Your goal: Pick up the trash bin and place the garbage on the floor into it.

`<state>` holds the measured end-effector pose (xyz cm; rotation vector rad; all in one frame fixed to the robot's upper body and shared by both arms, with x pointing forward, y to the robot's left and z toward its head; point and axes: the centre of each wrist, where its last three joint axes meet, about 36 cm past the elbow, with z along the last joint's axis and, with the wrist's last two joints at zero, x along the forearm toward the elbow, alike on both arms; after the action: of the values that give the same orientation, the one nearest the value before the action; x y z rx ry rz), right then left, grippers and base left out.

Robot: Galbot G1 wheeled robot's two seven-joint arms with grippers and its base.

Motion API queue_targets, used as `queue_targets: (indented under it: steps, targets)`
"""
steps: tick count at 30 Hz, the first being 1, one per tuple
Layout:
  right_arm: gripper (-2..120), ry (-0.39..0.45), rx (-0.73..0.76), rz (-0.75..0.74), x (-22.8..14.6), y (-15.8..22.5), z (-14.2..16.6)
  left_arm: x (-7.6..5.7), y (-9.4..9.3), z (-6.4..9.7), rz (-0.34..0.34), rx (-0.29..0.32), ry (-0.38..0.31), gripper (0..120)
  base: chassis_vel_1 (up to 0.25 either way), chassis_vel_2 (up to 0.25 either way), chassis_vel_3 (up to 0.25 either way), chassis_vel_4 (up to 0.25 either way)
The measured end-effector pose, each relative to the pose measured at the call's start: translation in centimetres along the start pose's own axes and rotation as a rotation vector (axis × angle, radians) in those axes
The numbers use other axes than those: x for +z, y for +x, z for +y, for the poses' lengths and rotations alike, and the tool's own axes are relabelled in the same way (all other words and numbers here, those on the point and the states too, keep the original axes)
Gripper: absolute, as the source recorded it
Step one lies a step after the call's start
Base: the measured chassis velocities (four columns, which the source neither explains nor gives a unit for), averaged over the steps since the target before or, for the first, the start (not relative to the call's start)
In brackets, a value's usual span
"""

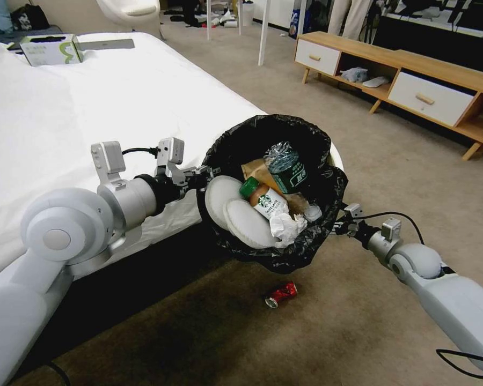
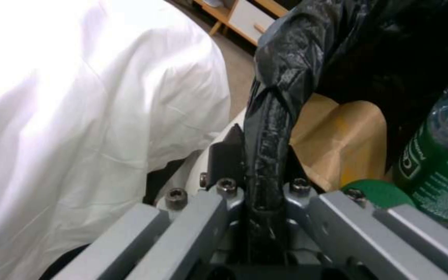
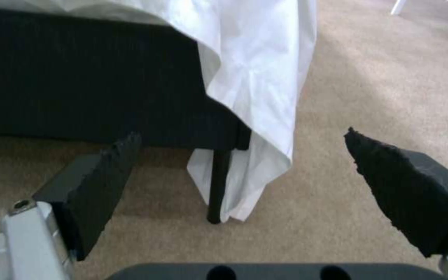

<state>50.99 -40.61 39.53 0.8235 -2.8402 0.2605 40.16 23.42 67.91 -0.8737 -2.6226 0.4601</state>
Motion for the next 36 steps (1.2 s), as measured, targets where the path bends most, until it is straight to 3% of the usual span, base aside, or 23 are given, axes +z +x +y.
queue_targets:
  steps: [12, 14, 18, 26, 36]
  targets:
    - [100, -0.053, -0.061, 0.298, -1.0, 0.8, 1.7, -0.2, 0.0, 0.1, -0.013, -0.008, 0.011, 2, 0.0, 0.0, 0.0, 0.0]
    - [100, -0.069, -0.102, 0.46, -2.7, 0.7, 3.5, -0.2, 0.0, 0.1, -0.015, -0.011, 0.012, 2, 0.0, 0.0, 0.0, 0.0]
    - [100, -0.077, -0.19, 0.618, -5.0, 0.2, 6.4, -0.1, 0.0, 0.2, -0.017, -0.011, 0.016, 2, 0.0, 0.0, 0.0, 0.0]
    - [100, -0.043, -0.334, 0.628, -7.1, -1.8, 9.8, -0.1, -0.2, 0.4, -0.015, -0.016, 0.023, 2, 0.0, 0.0, 0.0, 0.0]
    - [100, -0.014, -0.347, 0.655, -5.5, -4.2, 10.4, 0.0, -0.5, 0.4, -0.014, -0.012, 0.03, 2, 0.0, 0.0, 0.0, 0.0]
